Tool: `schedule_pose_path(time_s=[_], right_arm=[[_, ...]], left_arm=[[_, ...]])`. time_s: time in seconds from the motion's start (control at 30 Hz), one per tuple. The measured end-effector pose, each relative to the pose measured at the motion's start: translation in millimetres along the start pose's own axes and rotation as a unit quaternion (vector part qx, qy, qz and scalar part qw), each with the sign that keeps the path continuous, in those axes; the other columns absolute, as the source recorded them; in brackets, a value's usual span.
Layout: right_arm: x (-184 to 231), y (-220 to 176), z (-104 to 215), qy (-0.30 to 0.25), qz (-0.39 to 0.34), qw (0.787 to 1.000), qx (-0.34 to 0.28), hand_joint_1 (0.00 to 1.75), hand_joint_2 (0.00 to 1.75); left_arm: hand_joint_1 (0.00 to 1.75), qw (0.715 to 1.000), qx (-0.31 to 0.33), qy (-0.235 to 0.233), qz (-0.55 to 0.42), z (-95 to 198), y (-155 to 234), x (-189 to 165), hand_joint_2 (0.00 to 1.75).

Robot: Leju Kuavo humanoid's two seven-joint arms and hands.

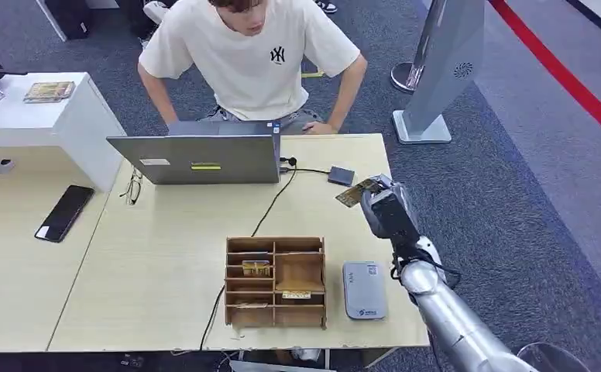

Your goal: Pass the card to the sensor for recognition and then transmit it.

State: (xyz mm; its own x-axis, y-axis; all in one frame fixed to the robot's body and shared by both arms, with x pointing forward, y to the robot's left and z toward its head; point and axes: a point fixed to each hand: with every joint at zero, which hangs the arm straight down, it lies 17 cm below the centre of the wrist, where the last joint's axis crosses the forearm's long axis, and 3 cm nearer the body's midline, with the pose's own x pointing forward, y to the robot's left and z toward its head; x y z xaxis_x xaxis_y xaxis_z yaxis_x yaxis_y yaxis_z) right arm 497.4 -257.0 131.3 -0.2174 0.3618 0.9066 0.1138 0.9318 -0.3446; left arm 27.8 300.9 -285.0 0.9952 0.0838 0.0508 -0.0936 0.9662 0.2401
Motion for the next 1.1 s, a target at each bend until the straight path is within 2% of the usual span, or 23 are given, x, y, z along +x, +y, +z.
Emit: schedule_pose_path(time_s=[0.33, 0.63, 0.93, 1.1], right_arm=[[-30.3, -8.3, 19.6, 0.045, 0.02, 0.998, 0.033, 1.75, 1.75], [-38.4, -17.2, 22.6, 0.052, 0.045, 0.995, 0.066, 1.75, 1.75], [-43.4, 4.0, 29.2, 0.06, 0.068, 0.984, 0.156, 1.75, 1.75], [-45.9, 1.0, 27.4, 0.061, 0.093, 0.975, 0.193, 1.75, 1.75]], left_arm=[[0.0, 1.0, -0.001, 0.0, 0.012, 0.0, -0.2, 1.2, 0.0], [0.0, 1.0, -0.002, 0.0, 0.017, -0.1, 0.0, 1.7, 0.0], [0.0, 1.0, -0.004, -0.005, 0.02, -0.1, -0.3, 3.1, 0.0], [0.0, 1.0, -0.005, -0.005, 0.022, -0.4, 0.8, 3.4, 0.0]])
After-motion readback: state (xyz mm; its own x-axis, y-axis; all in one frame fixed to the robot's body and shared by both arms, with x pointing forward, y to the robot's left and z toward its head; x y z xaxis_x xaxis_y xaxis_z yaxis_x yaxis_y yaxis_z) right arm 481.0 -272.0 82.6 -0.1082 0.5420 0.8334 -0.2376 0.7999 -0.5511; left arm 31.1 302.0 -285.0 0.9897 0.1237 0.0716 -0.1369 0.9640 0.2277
